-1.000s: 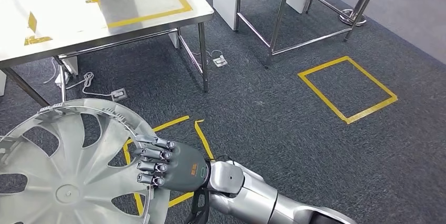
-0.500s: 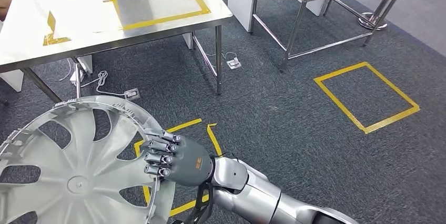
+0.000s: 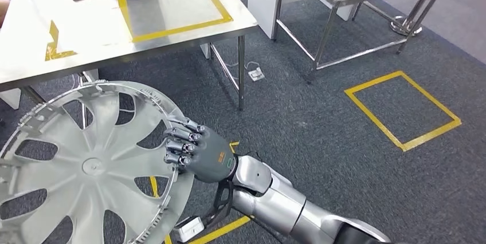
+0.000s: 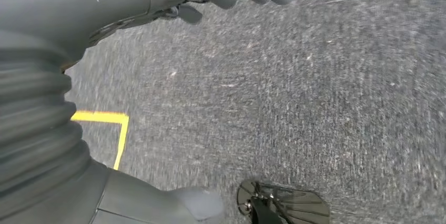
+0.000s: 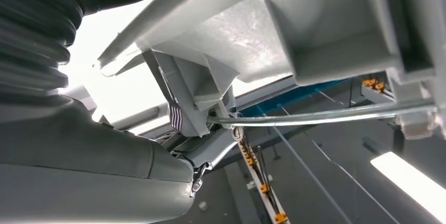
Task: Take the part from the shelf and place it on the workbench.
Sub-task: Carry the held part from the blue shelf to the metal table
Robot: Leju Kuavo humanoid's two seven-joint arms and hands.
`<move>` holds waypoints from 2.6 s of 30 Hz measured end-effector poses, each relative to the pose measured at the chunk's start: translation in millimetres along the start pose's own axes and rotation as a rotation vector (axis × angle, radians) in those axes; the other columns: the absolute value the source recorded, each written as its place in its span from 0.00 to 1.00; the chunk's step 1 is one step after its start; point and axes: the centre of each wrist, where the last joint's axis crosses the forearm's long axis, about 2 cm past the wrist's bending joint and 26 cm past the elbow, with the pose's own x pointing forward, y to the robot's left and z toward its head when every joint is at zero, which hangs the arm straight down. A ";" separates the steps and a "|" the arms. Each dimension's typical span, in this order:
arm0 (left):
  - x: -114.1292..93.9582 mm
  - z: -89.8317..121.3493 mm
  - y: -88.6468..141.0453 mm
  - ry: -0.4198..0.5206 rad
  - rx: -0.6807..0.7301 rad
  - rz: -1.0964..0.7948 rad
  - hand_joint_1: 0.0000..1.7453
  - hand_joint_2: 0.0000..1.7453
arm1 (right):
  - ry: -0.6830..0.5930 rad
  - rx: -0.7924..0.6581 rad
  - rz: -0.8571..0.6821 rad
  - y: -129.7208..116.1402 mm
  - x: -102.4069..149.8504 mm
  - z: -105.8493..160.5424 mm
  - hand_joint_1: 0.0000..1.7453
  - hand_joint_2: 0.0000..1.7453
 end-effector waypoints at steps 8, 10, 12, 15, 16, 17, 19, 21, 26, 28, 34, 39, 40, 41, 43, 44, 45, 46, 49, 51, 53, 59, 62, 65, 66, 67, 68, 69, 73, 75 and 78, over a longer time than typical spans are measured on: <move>-0.1 -0.2 0.3 0.005 0.002 0.004 0.00 1.00 | 0.051 -0.009 0.018 -6.4 -13.7 2.6 1.00 1.00; -0.1 0.2 -0.2 0.005 0.000 0.006 0.00 1.00 | 0.070 -0.010 0.022 -7.5 -16.7 4.4 1.00 1.00; 0.4 0.7 -1.2 0.005 -0.002 0.008 0.00 1.00 | 0.088 -0.013 0.027 -9.0 -20.0 5.6 1.00 1.00; 1.3 0.7 -1.6 0.005 -0.003 0.011 0.00 1.00 | 0.112 -0.017 0.036 -11.4 -24.4 7.0 1.00 1.00; 1.8 0.5 -1.5 0.005 -0.002 0.011 0.00 1.00 | 0.118 -0.017 0.039 -12.1 -25.5 7.3 1.00 1.00; 2.7 0.2 -1.4 0.004 -0.002 0.012 0.00 1.00 | 0.123 -0.017 0.044 -12.9 -26.9 7.4 1.00 1.00; 5.6 -0.6 -1.4 0.000 -0.001 0.014 0.00 1.00 | 0.133 -0.021 0.054 -15.5 -30.6 6.9 1.00 1.00; 7.2 -1.0 -1.4 0.001 0.000 0.016 0.00 1.00 | 0.143 -0.025 0.064 -17.9 -33.9 6.3 1.00 1.00; 4.2 -0.6 -0.7 0.016 0.005 0.020 0.00 1.00 | 0.170 -0.022 0.078 -19.8 -38.2 8.4 1.00 1.00; 4.0 -0.7 -0.5 0.020 0.006 0.020 0.00 1.00 | 0.179 -0.025 0.086 -21.0 -39.8 8.5 1.00 1.00; 3.4 0.8 -2.2 0.026 0.009 0.020 0.00 1.00 | 0.207 -0.036 0.104 -24.9 -44.2 11.0 1.00 1.00; 2.3 1.0 -2.1 0.026 0.010 0.019 0.00 1.00 | 0.223 -0.031 0.102 -24.0 -44.7 16.2 1.00 1.00; 2.3 1.1 -2.2 0.026 0.010 0.020 0.00 1.00 | 0.224 -0.029 0.102 -23.7 -44.7 17.1 1.00 1.00; 2.5 1.2 -2.5 0.026 0.010 0.021 0.00 1.00 | 0.223 -0.027 0.102 -23.7 -45.0 17.6 1.00 1.00; 2.9 1.4 -2.9 0.024 0.009 0.022 0.00 1.00 | 0.219 -0.029 0.102 -24.4 -45.5 17.4 1.00 1.00; 3.1 1.3 -2.8 0.023 0.010 0.023 0.00 1.00 | 0.216 -0.031 0.102 -24.8 -45.4 17.0 1.00 1.00; 3.3 1.2 -2.8 0.021 0.010 0.023 0.00 1.00 | 0.213 -0.032 0.101 -25.1 -45.1 16.6 1.00 1.00; 3.6 1.0 -2.6 0.020 0.011 0.023 0.00 1.00 | 0.211 -0.034 0.100 -25.2 -44.5 16.2 1.00 1.00; 5.6 0.5 -2.6 0.012 0.011 0.024 0.00 1.00 | 0.209 -0.040 0.095 -25.4 -42.7 14.4 1.00 1.00; 6.5 0.1 -2.5 0.009 0.012 0.024 0.00 1.00 | 0.208 -0.045 0.091 -25.3 -41.4 13.1 1.00 1.00; 6.2 0.1 -2.3 0.009 0.012 0.022 0.00 1.00 | 0.205 -0.043 0.087 -24.4 -40.0 13.5 1.00 1.00; 6.9 -2.5 1.2 0.007 0.019 0.021 0.00 1.00 | 0.199 -0.049 0.083 -26.1 -38.3 10.6 1.00 1.00; 7.1 -2.6 1.2 0.007 0.019 0.022 0.00 1.00 | 0.196 -0.055 0.080 -27.7 -37.4 8.4 1.00 1.00; 9.2 -3.0 1.0 0.004 0.020 0.026 0.00 1.00 | 0.194 -0.059 0.081 -29.4 -37.5 6.8 1.00 1.00; 9.4 -3.0 1.0 0.004 0.020 0.026 0.00 1.00 | 0.194 -0.061 0.080 -29.6 -37.4 6.6 1.00 1.00; 8.9 -2.9 1.1 0.006 0.020 0.027 0.00 1.00 | 0.195 -0.060 0.078 -29.2 -37.1 7.1 1.00 1.00; 8.0 -2.7 1.1 0.009 0.020 0.027 0.00 1.00 | 0.196 -0.058 0.075 -28.6 -36.5 7.9 1.00 1.00; 7.0 -2.5 1.1 0.012 0.020 0.026 0.00 1.00 | 0.197 -0.055 0.073 -27.9 -36.0 8.7 1.00 1.00; 5.7 -2.2 1.2 0.015 0.020 0.025 0.00 1.00 | 0.203 -0.048 0.065 -25.8 -34.4 11.6 1.00 1.00; 5.6 -2.4 1.5 0.016 0.021 0.025 0.00 1.00 | 0.205 -0.049 0.062 -25.3 -33.4 12.8 1.00 1.00; 7.6 -3.0 1.6 0.010 0.020 0.027 0.00 1.00 | 0.208 -0.052 0.060 -25.5 -32.5 13.2 1.00 1.00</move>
